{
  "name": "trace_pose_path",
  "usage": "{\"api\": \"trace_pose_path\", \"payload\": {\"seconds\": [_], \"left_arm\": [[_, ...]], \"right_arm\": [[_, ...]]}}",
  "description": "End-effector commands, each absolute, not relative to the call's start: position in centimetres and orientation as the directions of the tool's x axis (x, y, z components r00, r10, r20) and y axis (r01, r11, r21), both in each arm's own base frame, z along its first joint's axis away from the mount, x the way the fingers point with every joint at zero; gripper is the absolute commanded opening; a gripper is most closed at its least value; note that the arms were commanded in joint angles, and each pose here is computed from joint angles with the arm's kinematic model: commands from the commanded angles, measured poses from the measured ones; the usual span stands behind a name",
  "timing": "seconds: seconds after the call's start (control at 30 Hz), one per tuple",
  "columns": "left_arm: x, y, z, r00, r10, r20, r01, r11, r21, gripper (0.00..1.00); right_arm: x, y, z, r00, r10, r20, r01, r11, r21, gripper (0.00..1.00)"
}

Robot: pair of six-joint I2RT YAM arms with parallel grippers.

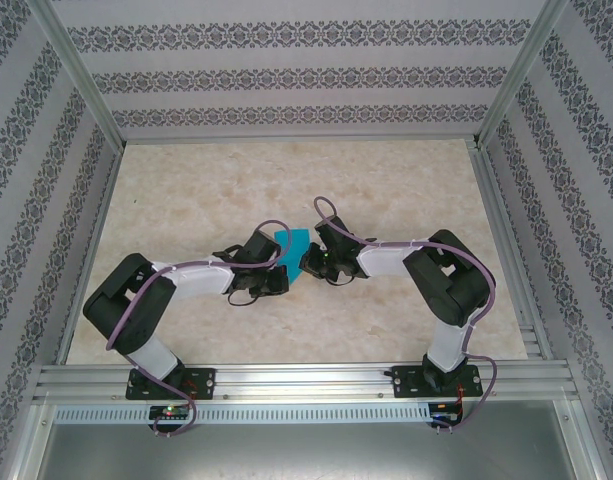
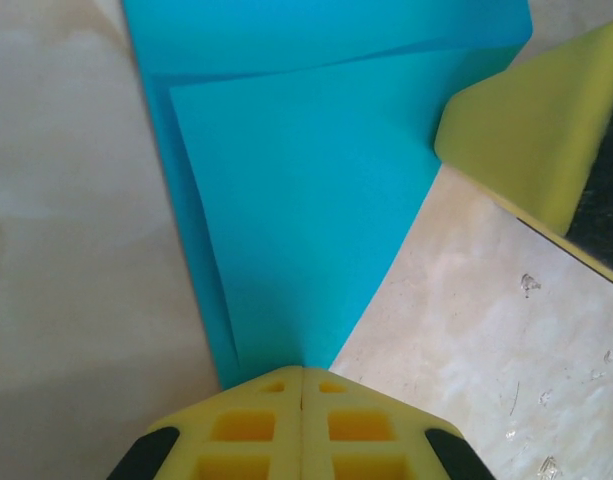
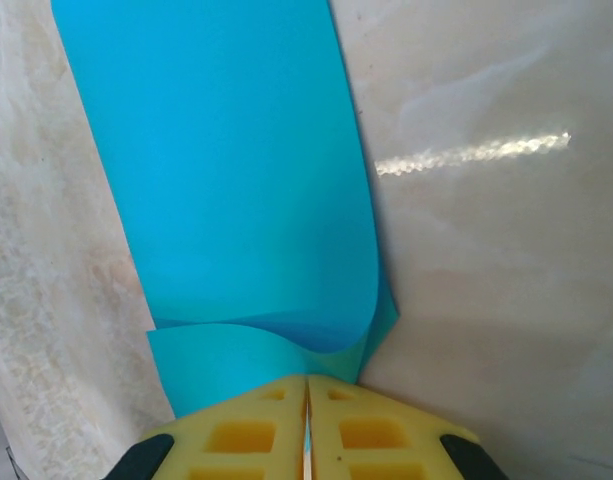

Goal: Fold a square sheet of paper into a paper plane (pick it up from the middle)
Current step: Third fold the triangle at the center of the table.

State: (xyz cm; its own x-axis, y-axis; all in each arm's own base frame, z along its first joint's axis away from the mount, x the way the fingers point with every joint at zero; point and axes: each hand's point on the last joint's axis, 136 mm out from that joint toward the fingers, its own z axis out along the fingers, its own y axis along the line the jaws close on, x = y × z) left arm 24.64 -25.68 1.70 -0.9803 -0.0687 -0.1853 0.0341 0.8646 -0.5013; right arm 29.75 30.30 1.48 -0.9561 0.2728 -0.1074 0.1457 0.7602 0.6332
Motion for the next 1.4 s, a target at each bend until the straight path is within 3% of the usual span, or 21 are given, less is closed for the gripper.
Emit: {"api": "trace_pose_path", "payload": {"seconds": [0.0,0.23,0.77,1.2,1.37], "left_arm": [[23.7,-24.3,0.0,-0.987,-0.064,-0.148,0.003,0.909,-0.416,0.04],[23.4,-23.6,-0.6,-0.988,-0.080,-0.134,-0.022,0.920,-0.391,0.00],[23.2,-23.5,-0.6,-0.983,-0.125,-0.133,-0.059,0.909,-0.414,0.00],[21.4,-22.3,-1.9,-0.990,-0.123,-0.073,-0.087,0.924,-0.372,0.00],[21.6,-22.5,-1.9,-0.990,-0.118,-0.073,-0.082,0.921,-0.380,0.00]], "right_arm": [[30.7,30.8,3.1,-0.960,0.229,-0.162,0.068,0.750,0.657,0.10],[29.4,33.4,5.7,-0.966,0.095,-0.242,-0.101,0.721,0.685,0.08],[28.0,33.7,1.2,-0.988,0.106,-0.113,0.009,0.765,0.644,0.04],[33.2,27.0,-1.1,-0.966,0.203,-0.160,0.088,0.839,0.536,0.04],[35.7,26.3,1.8,-0.945,0.216,-0.243,0.042,0.822,0.568,0.04]]}}
